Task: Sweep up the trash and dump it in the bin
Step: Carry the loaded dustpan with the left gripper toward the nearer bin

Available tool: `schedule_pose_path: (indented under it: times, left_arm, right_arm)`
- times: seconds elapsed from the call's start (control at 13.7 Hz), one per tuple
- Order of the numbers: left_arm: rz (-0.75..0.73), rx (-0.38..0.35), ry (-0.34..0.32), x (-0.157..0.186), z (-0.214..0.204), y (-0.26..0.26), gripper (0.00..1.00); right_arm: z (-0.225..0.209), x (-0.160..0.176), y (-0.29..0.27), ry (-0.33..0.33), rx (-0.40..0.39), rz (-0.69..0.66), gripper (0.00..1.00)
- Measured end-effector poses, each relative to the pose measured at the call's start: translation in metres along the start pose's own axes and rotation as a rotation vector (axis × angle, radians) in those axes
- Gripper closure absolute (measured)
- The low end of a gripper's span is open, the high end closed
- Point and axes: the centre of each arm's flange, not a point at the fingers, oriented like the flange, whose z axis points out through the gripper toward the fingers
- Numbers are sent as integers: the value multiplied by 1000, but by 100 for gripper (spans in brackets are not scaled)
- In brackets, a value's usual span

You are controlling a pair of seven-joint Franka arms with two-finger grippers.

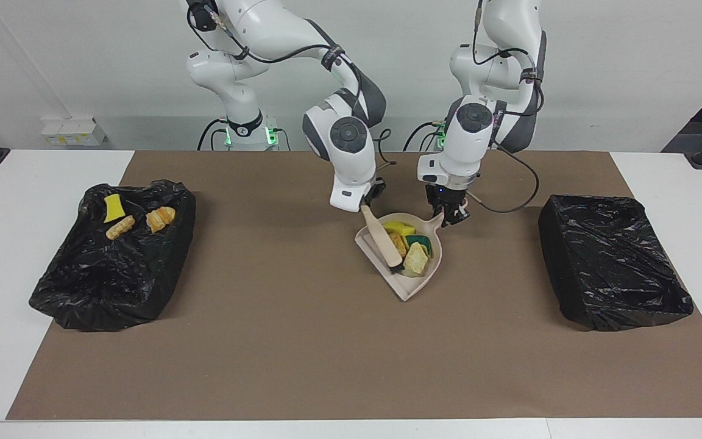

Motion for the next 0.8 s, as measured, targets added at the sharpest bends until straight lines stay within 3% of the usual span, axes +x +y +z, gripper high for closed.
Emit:
schedule_pose_path:
  times: [0.44,0.66,0.8]
  left_arm:
    - [-224,31,73,5,-12,-14,68]
    - [-308,49,109,2,-39,-47,68]
    - [-376,47,89,-13,-65,-82,68]
  right_arm:
    - [-46,-1,88,35,-106,82,75]
    - [-62,-9,108,25,-139,106,75]
    - [-71,-17,109,12,-155,110,75]
